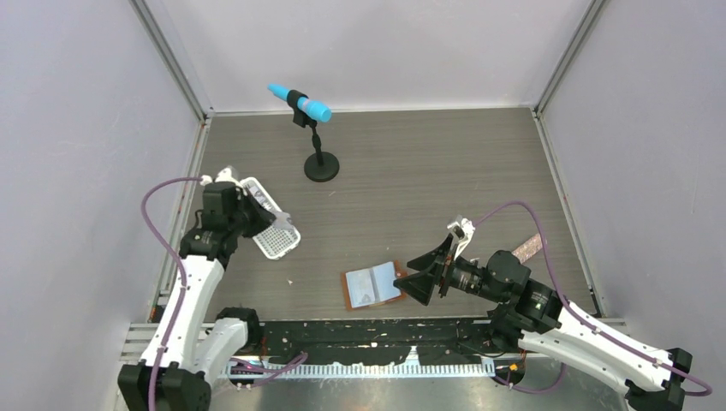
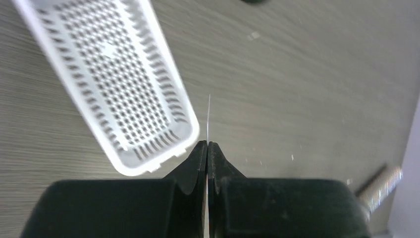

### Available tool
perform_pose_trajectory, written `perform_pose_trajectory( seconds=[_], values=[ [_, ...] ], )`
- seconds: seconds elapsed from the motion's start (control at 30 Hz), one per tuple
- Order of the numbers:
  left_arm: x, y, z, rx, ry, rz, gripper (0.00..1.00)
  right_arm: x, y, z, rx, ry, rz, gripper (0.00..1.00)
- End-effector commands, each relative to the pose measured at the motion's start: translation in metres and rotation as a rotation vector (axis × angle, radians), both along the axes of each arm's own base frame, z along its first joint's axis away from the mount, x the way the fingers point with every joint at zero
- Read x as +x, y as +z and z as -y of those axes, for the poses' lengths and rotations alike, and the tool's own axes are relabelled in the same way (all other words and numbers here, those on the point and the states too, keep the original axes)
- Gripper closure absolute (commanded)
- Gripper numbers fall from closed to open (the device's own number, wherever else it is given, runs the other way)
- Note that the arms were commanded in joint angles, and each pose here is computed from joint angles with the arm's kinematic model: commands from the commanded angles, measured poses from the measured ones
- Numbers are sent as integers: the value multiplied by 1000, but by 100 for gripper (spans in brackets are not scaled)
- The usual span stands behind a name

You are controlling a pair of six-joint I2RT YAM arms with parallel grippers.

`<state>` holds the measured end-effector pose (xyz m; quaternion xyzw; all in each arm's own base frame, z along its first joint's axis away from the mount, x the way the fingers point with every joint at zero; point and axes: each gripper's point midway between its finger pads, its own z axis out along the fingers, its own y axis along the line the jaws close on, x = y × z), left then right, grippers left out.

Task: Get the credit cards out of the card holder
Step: Place the credit card in the storage box.

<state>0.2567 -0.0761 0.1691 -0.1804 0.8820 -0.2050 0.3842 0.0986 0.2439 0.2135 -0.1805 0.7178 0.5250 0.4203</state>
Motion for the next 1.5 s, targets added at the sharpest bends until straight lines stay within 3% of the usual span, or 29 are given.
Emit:
perform_pose_trajectory(
  seconds=[0.0, 0.27, 0.63, 1.47],
  values=[
    [36, 21, -66, 55, 279, 71, 100, 3, 10, -1, 39, -14, 17, 5],
    [84, 7, -132, -37, 502, 58, 100, 2, 13, -2, 53, -10, 23, 5],
    [129, -15, -164, -221, 502, 94, 100, 11, 12, -7, 21, -25, 38, 5],
    [142, -55, -176, -161, 439, -46, 89, 16, 7, -11, -8, -32, 56, 4]
  ],
)
